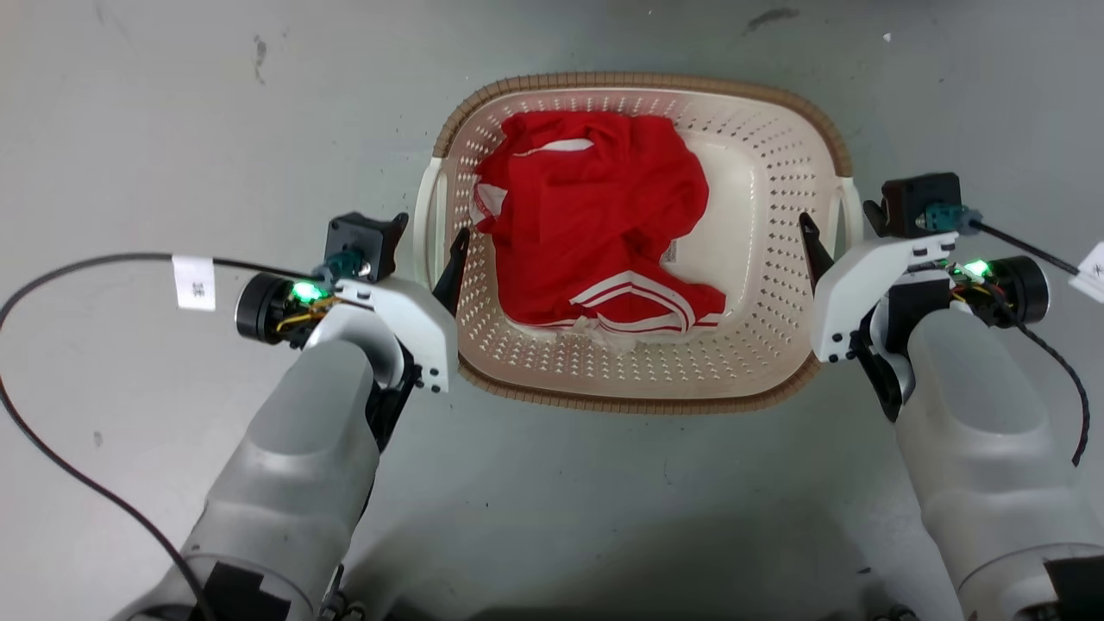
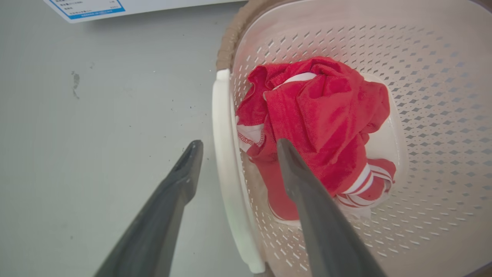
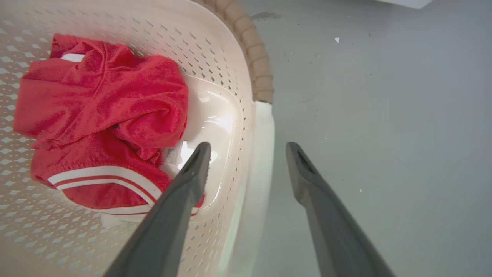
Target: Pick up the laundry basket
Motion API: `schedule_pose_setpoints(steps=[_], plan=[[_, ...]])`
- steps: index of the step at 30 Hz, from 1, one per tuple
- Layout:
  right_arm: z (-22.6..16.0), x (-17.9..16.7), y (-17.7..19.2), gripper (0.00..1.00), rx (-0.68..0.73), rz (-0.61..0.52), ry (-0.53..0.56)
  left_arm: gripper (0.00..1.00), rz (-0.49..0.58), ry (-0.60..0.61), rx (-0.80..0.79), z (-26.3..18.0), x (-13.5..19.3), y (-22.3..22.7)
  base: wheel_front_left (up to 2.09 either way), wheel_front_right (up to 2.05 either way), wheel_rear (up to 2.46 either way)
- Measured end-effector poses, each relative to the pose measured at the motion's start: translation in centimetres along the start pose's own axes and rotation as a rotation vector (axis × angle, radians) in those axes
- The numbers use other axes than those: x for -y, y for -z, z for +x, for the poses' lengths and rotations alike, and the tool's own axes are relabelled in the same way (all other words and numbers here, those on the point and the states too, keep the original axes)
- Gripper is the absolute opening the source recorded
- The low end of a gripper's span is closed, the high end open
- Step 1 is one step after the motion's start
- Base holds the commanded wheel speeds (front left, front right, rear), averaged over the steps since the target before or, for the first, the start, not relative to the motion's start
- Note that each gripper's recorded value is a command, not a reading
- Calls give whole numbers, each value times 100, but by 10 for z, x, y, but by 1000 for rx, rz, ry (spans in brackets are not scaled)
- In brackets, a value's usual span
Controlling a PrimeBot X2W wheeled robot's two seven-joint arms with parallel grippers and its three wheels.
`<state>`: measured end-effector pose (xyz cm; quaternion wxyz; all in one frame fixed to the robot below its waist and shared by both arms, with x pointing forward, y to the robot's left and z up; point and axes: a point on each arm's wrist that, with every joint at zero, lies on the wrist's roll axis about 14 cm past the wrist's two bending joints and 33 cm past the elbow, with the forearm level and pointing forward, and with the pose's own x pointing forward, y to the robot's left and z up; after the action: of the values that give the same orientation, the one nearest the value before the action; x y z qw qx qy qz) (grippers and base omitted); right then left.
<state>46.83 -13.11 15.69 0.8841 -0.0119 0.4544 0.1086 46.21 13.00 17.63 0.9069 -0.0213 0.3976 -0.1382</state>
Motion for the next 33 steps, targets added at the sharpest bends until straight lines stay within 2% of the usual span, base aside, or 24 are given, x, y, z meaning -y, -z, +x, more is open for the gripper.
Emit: schedule_pose_setpoints(steps=[12,26,27,28,29,30,33], plan=[[23,-6,32,100,-236,-16,-26,100,63,40,-165,19,-10,17,0,0,0],[29,-6,38,100,-240,9,-25,100,64,62,-209,23,-14,23,0,0,0],[29,-6,38,100,-241,10,-25,45,64,68,-213,23,-13,24,0,0,0],[29,-5,39,100,-242,11,-24,0,56,80,-219,23,-8,25,0,0,0],[29,-5,39,33,-243,13,-21,0,40,88,-226,23,-5,26,0,0,0],[30,-4,39,0,-244,14,-19,0,35,97,-230,23,-2,27,0,0,0],[32,-4,41,0,-248,16,-17,0,26,99,-224,23,-4,27,0,0,0]])
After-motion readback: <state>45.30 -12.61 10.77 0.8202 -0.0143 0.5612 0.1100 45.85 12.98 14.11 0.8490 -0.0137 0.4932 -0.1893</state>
